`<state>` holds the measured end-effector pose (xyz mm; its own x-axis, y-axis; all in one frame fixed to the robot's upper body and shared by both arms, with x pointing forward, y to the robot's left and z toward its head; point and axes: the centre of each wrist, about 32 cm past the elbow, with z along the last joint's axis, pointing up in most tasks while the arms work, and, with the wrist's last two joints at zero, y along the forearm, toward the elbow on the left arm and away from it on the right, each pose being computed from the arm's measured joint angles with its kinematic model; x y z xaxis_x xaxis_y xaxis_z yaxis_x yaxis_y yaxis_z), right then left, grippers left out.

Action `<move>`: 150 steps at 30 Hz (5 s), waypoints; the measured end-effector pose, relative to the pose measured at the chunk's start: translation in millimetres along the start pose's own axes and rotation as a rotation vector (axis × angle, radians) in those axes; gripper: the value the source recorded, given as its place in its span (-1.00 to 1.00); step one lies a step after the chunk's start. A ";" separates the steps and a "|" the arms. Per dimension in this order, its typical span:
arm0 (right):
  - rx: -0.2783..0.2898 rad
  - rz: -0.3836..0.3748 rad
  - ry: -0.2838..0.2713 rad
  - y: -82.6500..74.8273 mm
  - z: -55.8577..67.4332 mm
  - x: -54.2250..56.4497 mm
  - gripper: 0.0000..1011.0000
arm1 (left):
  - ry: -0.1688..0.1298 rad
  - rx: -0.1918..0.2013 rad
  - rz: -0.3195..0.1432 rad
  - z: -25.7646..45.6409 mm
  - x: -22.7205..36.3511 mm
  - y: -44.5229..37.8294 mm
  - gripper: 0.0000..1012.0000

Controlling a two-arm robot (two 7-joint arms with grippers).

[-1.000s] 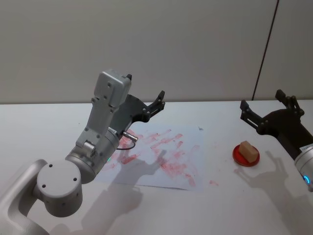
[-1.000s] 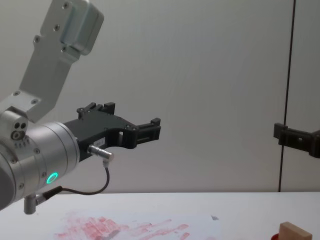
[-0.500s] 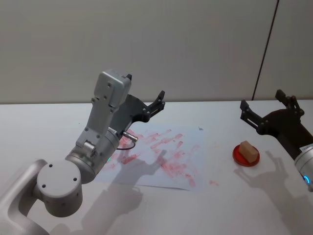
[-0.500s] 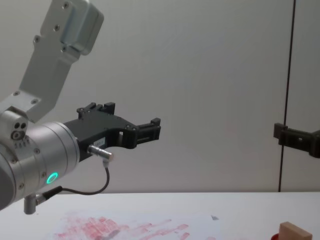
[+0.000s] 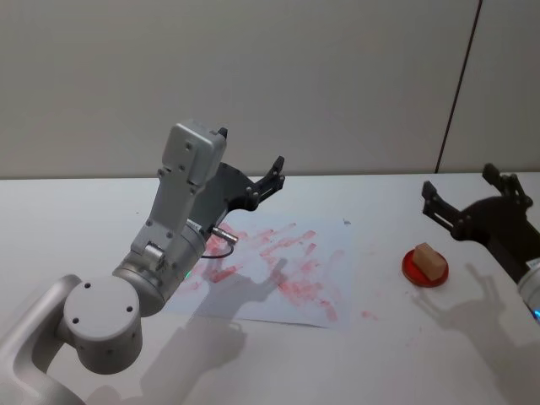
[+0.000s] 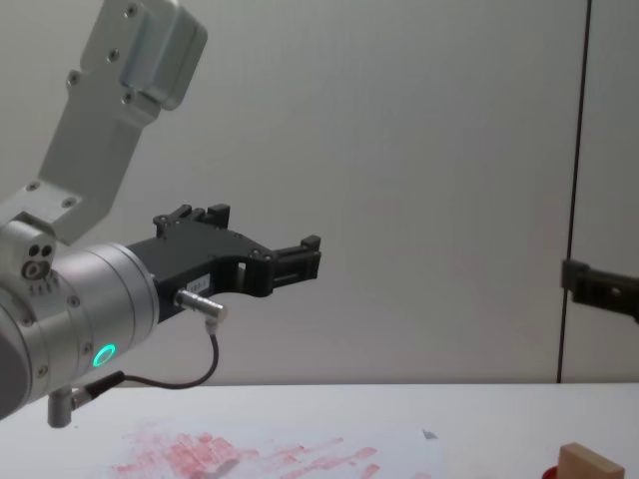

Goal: Use the one hand to pick up the stamp and affix it onto the A4 paper.

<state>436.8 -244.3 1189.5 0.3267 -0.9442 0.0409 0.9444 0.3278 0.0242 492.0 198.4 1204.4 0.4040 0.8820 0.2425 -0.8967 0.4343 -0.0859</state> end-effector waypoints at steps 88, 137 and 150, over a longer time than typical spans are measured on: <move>-0.427 -0.033 -0.047 40.3 -46.9 -6.1 -0.38 | 0.000 0.000 0.000 0.0 0.0 0.0 0.98; -0.229 0.328 0.048 87.7 -13.6 -68.5 -0.55 | 0.000 0.000 0.000 0.0 0.0 0.0 0.98; -0.344 0.392 -0.035 100.7 -35.7 -82.6 -0.55 | 0.000 0.000 0.000 0.0 0.0 0.0 0.98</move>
<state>506.3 -134.4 1152.9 0.6627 -0.7487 0.0149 0.7105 0.6223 -0.3286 492.0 198.4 1204.4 0.4040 0.8820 0.2424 -0.8966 0.4343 -0.0859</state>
